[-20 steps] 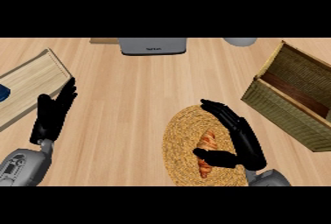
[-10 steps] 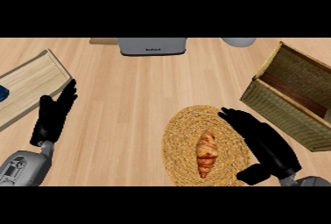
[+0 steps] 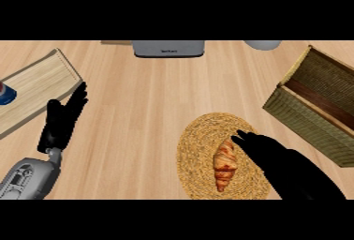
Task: Pick the croissant from the placemat and place it in the basket
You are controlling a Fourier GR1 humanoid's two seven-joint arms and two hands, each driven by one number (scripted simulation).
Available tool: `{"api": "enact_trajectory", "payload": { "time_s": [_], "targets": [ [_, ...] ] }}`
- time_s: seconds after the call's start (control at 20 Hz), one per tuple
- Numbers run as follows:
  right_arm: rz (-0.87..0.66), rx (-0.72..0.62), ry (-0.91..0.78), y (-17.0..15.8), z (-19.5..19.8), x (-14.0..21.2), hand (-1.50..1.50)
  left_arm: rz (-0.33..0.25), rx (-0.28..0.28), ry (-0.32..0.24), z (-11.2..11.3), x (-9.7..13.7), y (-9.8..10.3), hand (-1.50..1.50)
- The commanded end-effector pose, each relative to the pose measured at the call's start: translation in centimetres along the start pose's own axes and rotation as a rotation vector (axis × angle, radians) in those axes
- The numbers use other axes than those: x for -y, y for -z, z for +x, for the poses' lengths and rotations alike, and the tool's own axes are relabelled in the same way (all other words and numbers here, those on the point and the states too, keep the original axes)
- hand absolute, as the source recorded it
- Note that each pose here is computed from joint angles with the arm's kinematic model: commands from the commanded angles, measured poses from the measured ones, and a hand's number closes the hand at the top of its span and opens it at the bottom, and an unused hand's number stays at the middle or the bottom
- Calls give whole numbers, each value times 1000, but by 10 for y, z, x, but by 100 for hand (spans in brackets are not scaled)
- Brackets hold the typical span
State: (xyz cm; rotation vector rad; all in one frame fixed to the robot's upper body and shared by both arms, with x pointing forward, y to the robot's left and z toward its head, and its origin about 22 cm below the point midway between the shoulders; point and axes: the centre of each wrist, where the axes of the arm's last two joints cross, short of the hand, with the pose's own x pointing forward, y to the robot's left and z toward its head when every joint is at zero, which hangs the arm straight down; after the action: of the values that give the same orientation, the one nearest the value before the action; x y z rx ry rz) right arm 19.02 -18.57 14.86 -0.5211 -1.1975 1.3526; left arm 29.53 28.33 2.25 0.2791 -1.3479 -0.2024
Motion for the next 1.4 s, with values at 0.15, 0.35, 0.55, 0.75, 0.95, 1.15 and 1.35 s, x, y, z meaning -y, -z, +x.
{"api": "enact_trajectory", "payload": {
  "time_s": [0.15,0.35,0.55,0.75,0.95,1.15,1.35],
  "targets": [
    [-56,-59,32,-20,28,16,-150,-1,18,5,4,6,-9,0],
    [-127,-74,4,-24,12,17,-150,-1,19,9,-6,0,-8,0],
    [-115,-96,-5,5,3,-6,-150,-33,-7,-12,-3,-2,4,0],
    [-85,-84,6,12,-11,-31,-150,1,14,-9,8,0,-8,0],
    [-63,-77,38,23,-3,-39,-150,-13,14,4,8,2,-13,0],
    [-89,-76,33,49,-15,-66,-150,-1,2,1,10,3,9,0],
    [-90,-69,14,55,-20,-55,-150,-19,0,-19,5,-2,-2,0]
  ]
}}
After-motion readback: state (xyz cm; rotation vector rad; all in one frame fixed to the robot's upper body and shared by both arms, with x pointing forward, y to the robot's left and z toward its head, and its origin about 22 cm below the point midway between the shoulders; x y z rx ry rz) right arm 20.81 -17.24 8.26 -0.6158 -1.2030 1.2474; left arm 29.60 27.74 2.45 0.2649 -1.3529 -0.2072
